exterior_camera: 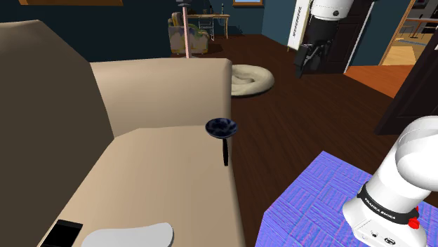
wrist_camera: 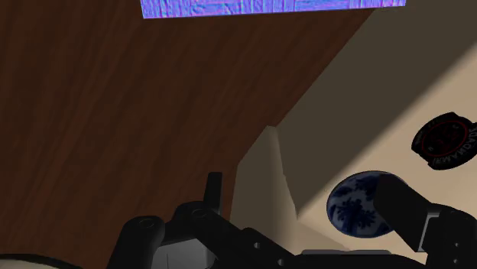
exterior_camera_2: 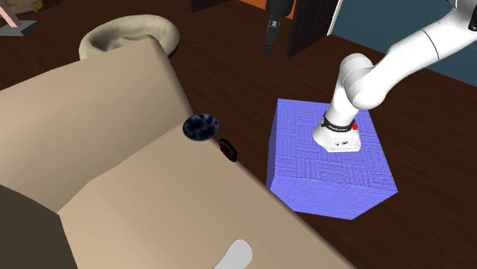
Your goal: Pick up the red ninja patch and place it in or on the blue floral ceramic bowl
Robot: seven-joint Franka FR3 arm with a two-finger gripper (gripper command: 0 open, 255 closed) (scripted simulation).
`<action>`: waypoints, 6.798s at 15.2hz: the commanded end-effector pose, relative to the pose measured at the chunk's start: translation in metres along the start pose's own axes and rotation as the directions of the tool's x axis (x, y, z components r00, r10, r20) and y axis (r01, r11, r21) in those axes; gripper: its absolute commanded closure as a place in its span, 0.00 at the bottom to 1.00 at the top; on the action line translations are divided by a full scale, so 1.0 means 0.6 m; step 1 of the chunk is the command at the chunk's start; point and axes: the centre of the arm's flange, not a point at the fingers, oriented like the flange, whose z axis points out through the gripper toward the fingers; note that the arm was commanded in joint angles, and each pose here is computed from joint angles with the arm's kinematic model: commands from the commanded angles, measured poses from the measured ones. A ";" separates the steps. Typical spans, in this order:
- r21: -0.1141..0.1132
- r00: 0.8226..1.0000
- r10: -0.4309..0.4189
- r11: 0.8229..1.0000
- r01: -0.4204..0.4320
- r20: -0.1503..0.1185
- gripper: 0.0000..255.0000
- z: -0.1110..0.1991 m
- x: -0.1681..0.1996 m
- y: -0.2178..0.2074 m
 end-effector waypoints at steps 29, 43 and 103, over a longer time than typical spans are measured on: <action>-0.014 0.833 0.542 0.839 -0.544 0.106 0.00 0.309 0.127 -0.467; -0.014 0.833 0.542 0.839 -0.544 0.106 0.00 0.366 0.121 -0.470; -0.014 0.833 0.542 0.839 -0.544 0.106 1.00 0.256 0.364 -0.313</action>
